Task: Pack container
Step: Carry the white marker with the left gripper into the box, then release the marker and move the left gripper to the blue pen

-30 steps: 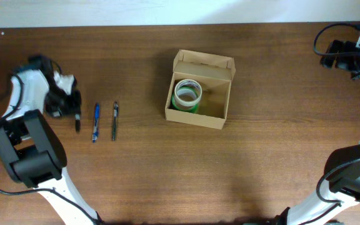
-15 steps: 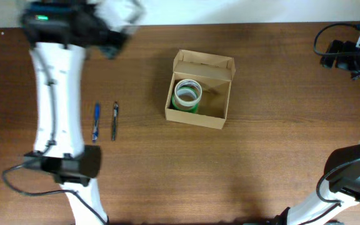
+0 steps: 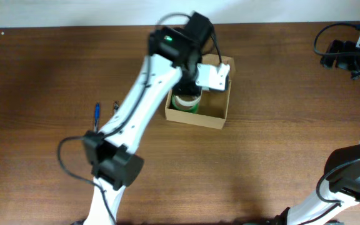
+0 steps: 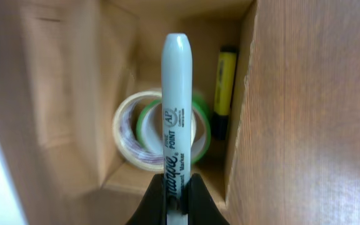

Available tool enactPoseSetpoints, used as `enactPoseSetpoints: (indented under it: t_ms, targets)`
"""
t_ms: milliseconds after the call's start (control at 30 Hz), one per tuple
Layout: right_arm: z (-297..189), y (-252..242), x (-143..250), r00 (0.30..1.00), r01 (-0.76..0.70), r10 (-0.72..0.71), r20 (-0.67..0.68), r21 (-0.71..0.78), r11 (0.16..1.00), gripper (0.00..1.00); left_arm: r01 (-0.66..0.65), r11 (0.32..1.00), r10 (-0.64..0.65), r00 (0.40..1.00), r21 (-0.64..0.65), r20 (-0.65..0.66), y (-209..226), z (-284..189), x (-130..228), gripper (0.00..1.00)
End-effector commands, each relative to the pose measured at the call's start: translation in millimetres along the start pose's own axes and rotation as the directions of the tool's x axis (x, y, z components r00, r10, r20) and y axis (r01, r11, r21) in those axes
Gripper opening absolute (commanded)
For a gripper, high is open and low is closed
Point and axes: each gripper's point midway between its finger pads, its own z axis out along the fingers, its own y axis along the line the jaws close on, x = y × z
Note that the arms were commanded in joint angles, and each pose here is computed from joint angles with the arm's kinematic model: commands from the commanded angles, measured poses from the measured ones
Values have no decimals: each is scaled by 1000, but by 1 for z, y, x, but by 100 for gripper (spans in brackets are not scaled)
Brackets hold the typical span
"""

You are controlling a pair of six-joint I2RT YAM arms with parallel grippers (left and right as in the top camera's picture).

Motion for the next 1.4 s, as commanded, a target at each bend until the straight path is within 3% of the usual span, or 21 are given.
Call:
enactPoseSetpoints:
  t_ms: [0, 267, 533, 1100, 1167, 1267, 1367]
  targets:
    - [0, 2, 0, 1000, -7, 7, 1, -9, 1000, 99, -51, 998, 54, 996, 45, -68, -2, 34, 8, 2]
    - [0, 2, 0, 1000, -6, 6, 1, -9, 1000, 99, -29, 992, 41, 994, 121, -99, -7, 79, 12, 2]
    - [0, 2, 0, 1000, -6, 6, 1, -9, 1000, 99, 10, 987, -8, 1000, 162, -14, -14, 82, -5, 2]
    - [0, 2, 0, 1000, -6, 6, 1, -10, 1000, 99, 9, 969, 3, 999, 247, -51, -38, 93, -8, 2]
    - [0, 2, 0, 1000, -6, 6, 1, -9, 1000, 99, 12, 968, 1, 999, 252, -54, -39, 92, -7, 11]
    - [0, 2, 0, 1000, -6, 6, 1, -9, 1000, 99, 38, 969, -21, 997, 245, -71, -38, 92, -5, 38]
    - [0, 2, 0, 1000, -7, 7, 1, -10, 1000, 99, 74, 977, -49, 991, 202, -123, -32, 89, 3, 43]
